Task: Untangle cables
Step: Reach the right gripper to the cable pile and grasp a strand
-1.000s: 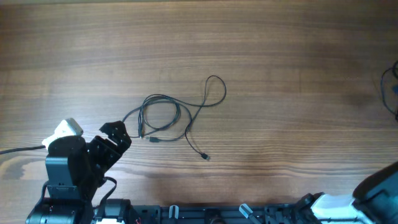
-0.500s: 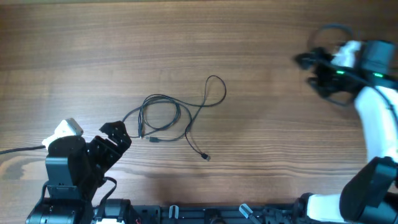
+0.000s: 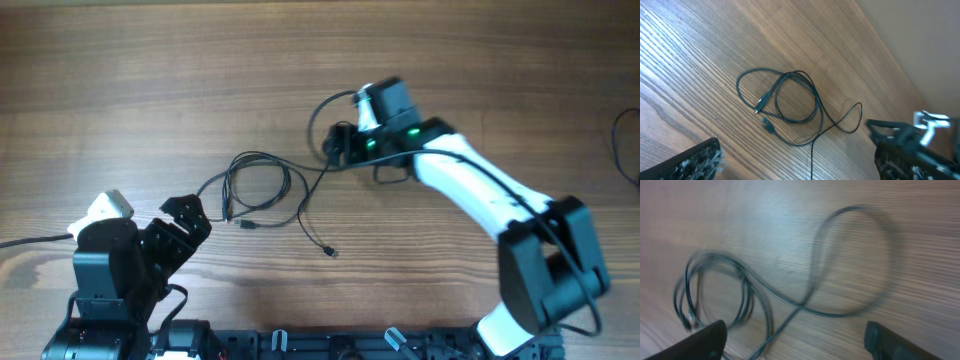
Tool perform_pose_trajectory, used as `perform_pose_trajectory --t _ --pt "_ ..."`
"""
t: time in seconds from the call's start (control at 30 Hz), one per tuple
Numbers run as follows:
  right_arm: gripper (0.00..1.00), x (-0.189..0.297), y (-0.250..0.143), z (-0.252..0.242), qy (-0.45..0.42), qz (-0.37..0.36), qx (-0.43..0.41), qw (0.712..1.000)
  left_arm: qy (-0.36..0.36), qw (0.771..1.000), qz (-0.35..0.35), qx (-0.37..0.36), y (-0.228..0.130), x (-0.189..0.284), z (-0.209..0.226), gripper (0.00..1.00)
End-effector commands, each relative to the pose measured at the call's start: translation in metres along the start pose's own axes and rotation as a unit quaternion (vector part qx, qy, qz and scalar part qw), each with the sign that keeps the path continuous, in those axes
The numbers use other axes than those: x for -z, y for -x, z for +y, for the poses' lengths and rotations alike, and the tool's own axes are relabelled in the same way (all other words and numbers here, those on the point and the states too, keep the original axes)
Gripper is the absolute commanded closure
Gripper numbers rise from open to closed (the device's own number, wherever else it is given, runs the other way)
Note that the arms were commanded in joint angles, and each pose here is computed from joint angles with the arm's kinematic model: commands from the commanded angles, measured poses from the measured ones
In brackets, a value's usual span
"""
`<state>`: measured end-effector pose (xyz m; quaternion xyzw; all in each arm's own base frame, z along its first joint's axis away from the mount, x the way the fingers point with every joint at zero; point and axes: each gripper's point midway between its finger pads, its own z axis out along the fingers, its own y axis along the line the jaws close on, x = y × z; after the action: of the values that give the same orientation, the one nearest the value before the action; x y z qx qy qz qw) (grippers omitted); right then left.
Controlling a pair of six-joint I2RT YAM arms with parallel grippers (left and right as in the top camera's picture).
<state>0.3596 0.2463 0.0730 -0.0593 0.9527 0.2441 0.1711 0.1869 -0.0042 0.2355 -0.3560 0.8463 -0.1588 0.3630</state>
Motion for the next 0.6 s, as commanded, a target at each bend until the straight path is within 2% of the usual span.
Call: perform_pose_trajectory --t 0.0,0.07,0.2,0.33,0.5,0.57 --pt "0.22 -0.031 -0.027 0.034 0.049 0.037 0.122 0.991 0.005 1.0 -0.006 -0.01 0.002 0.0 0.002 0.0" --pt "0.31 -0.045 -0.038 0.051 0.066 0.04 0.18 0.981 0.005 1.0 -0.006 -0.01 0.002 0.0 0.002 0.0" --pt "0.37 -0.065 -0.049 0.074 0.087 0.031 0.253 0.963 0.005 1.0 -0.006 -0.01 0.002 0.0 0.002 0.0" --pt "0.39 -0.077 -0.04 0.08 0.08 0.0 0.268 0.96 0.005 1.0 -0.006 -0.01 0.002 0.0 0.002 0.0" --pt "0.49 -0.091 -0.029 0.077 0.067 -0.031 0.305 0.949 0.005 1.0 -0.007 -0.01 0.002 0.0 0.002 0.0" --pt "0.48 -0.095 -0.03 0.075 0.067 -0.032 0.314 0.946 0.005 1.0 -0.007 -0.01 0.002 0.0 0.002 0.0"
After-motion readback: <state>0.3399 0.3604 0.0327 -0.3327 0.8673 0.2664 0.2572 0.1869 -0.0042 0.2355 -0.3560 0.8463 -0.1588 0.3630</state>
